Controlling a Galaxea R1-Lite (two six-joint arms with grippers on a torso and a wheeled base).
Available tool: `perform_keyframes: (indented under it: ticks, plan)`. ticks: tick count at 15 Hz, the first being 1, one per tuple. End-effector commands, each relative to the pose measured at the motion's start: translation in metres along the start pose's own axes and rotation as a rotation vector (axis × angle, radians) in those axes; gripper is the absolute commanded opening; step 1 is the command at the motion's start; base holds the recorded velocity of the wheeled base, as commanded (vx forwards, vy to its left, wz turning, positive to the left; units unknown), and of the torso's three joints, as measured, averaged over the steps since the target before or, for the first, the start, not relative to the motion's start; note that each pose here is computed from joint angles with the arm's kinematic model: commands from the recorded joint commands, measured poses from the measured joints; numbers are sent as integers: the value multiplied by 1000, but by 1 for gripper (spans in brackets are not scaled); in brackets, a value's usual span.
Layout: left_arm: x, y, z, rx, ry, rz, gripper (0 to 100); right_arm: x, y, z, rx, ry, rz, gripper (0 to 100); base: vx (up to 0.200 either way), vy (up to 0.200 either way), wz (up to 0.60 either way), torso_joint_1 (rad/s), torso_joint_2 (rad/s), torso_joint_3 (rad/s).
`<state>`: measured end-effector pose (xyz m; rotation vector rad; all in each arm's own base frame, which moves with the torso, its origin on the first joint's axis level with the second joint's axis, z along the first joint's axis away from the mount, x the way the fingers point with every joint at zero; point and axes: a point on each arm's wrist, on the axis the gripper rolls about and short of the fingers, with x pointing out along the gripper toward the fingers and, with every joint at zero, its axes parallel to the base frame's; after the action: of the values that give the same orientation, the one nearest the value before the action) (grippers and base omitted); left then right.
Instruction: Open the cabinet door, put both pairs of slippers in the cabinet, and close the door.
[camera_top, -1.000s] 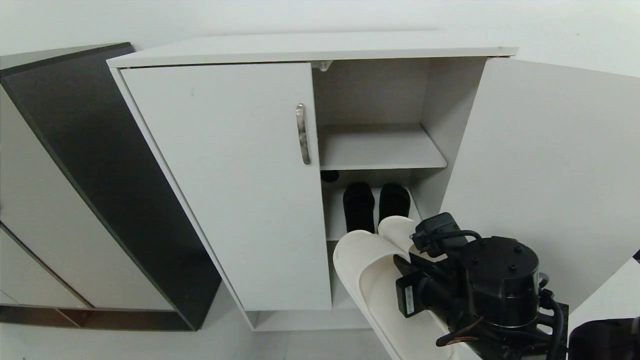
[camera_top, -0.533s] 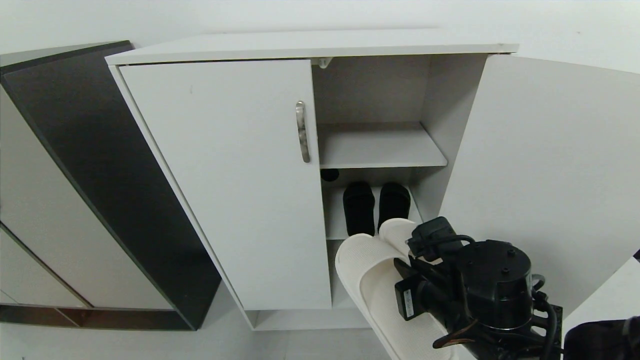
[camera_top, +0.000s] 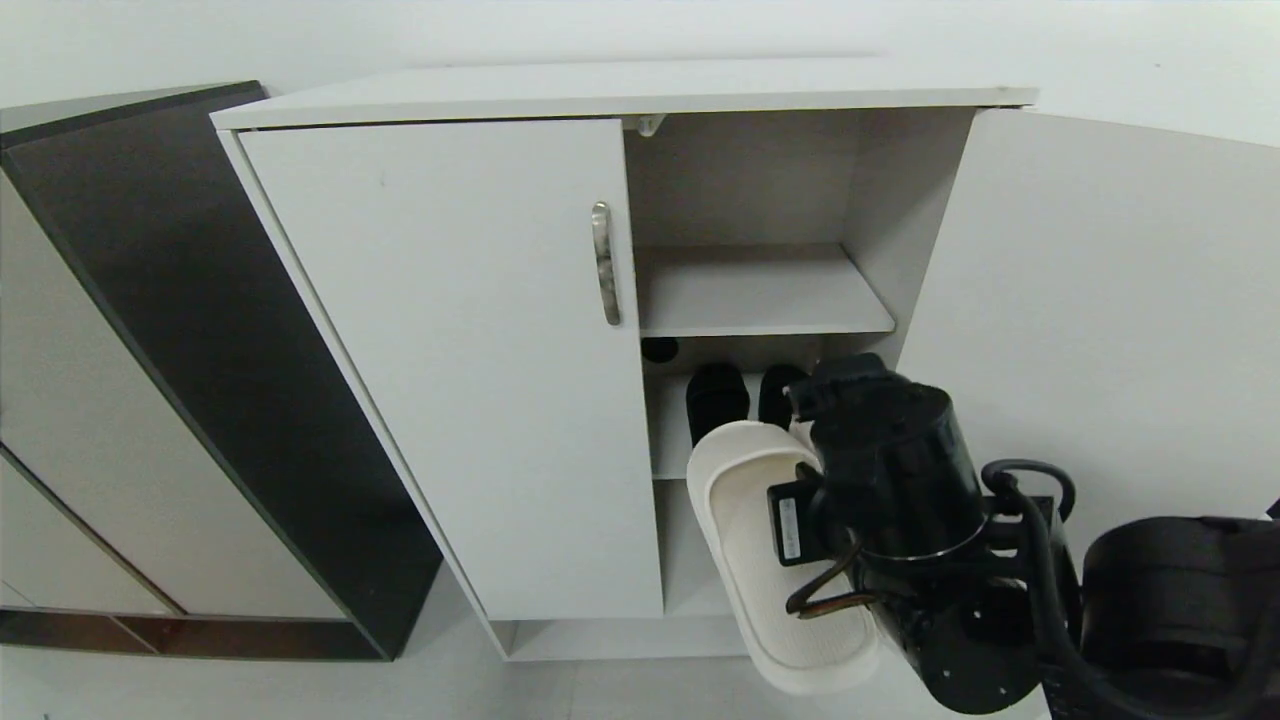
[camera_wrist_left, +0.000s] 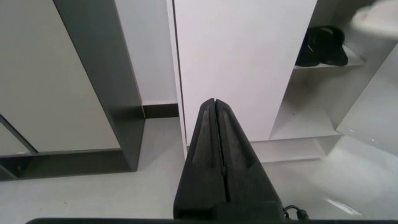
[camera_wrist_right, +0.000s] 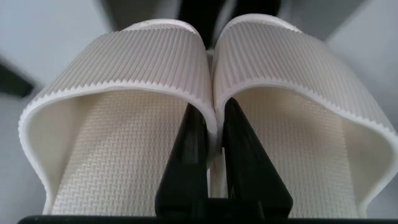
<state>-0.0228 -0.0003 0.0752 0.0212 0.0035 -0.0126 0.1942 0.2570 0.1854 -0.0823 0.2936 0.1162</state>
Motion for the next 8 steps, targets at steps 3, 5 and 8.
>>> perform_keyframes:
  ticks: [3,5,8]
  plan:
    - [0,0,0,-3,1,0,0,-16,3,45,79,-86,-27,0,0,0,0,0,0,0]
    - [0,0,0,-3,1,0,0,-14,1,50,70,-111,-32,0,0,0,0,0,0,0]
    - [0,0,0,-4,1,0,0,-12,3,57,67,-175,-24,0,0,0,0,0,0,0]
